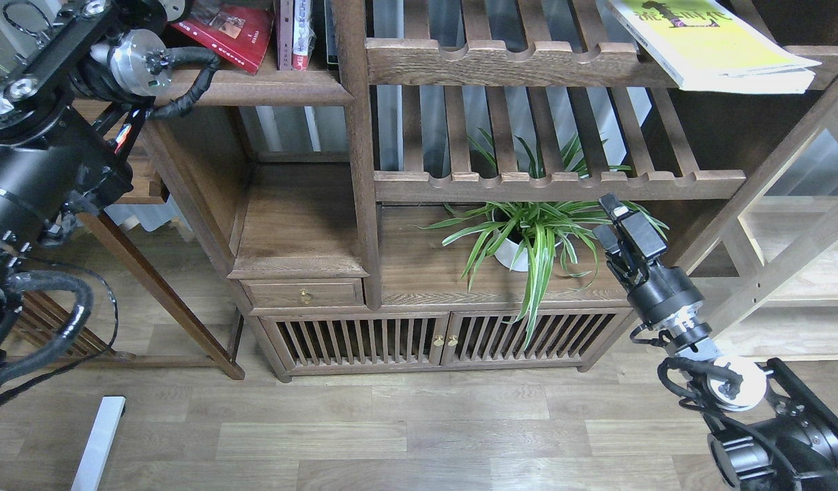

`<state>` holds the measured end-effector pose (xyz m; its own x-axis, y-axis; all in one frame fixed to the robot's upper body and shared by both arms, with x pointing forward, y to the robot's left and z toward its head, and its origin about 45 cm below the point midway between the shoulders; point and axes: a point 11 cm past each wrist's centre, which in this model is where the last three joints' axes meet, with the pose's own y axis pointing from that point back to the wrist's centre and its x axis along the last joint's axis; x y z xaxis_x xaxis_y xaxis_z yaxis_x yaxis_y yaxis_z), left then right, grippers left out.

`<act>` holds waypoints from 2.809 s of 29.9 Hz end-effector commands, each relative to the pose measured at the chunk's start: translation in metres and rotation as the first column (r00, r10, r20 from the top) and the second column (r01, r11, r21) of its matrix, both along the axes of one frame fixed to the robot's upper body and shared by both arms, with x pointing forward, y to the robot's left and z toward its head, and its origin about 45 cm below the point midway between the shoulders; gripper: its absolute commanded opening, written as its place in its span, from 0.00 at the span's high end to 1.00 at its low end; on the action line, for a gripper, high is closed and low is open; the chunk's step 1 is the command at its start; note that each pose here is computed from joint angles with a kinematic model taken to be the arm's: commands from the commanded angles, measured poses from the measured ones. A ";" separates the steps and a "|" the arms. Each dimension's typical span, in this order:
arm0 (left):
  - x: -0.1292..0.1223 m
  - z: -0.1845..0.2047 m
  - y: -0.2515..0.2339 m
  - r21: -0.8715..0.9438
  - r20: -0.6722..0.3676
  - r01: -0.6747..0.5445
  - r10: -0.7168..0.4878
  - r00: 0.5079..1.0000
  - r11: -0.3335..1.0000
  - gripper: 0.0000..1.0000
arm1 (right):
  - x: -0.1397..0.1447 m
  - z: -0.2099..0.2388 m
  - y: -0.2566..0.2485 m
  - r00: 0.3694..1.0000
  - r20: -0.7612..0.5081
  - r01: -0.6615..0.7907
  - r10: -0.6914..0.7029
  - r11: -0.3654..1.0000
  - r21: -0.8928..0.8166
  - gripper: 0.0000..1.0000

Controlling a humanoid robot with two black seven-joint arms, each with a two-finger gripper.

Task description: Organize books on shelf

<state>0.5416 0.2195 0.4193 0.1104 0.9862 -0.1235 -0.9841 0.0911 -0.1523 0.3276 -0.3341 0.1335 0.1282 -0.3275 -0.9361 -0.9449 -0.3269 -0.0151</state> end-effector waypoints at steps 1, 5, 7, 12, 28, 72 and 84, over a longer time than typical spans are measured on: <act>0.000 -0.003 -0.002 0.011 -0.005 -0.002 0.002 1.000 1.000 0.69 | 0.000 0.000 0.000 1.000 0.001 0.001 -0.001 1.000 0.000 0.02; 0.000 -0.003 -0.002 0.015 -0.004 -0.017 0.017 1.000 1.000 0.61 | 0.000 0.000 0.000 1.000 0.001 0.001 -0.001 1.000 0.000 0.02; 0.000 -0.004 -0.002 0.022 -0.004 -0.022 0.022 1.000 0.999 0.60 | 0.000 0.000 0.000 1.000 0.001 0.001 -0.001 1.000 0.000 0.02; 0.000 -0.004 -0.002 0.026 0.002 -0.023 0.023 1.000 0.999 0.59 | 0.000 0.001 -0.002 1.000 0.002 0.002 -0.002 1.000 -0.002 0.02; -0.003 0.028 -0.028 0.012 0.054 0.002 -0.002 0.999 1.000 0.55 | 0.001 0.002 -0.003 1.000 0.003 0.000 0.000 1.000 -0.008 0.02; -0.044 0.123 -0.022 -0.261 0.246 0.095 -0.029 0.969 0.961 0.01 | 0.009 0.013 -0.007 0.999 0.033 0.008 -0.007 1.000 -0.018 0.02; -0.091 0.110 -0.013 -0.512 0.288 0.283 -0.149 0.946 0.811 0.01 | 0.027 0.043 -0.009 0.992 0.116 0.042 -0.049 0.997 0.063 0.02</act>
<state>0.4624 0.2007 0.5386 0.3769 0.7475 -0.5469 -0.8881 0.1238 -0.4427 0.3515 -0.3388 0.1661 0.2033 -0.3013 -0.9316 -0.9480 -0.2987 -0.1103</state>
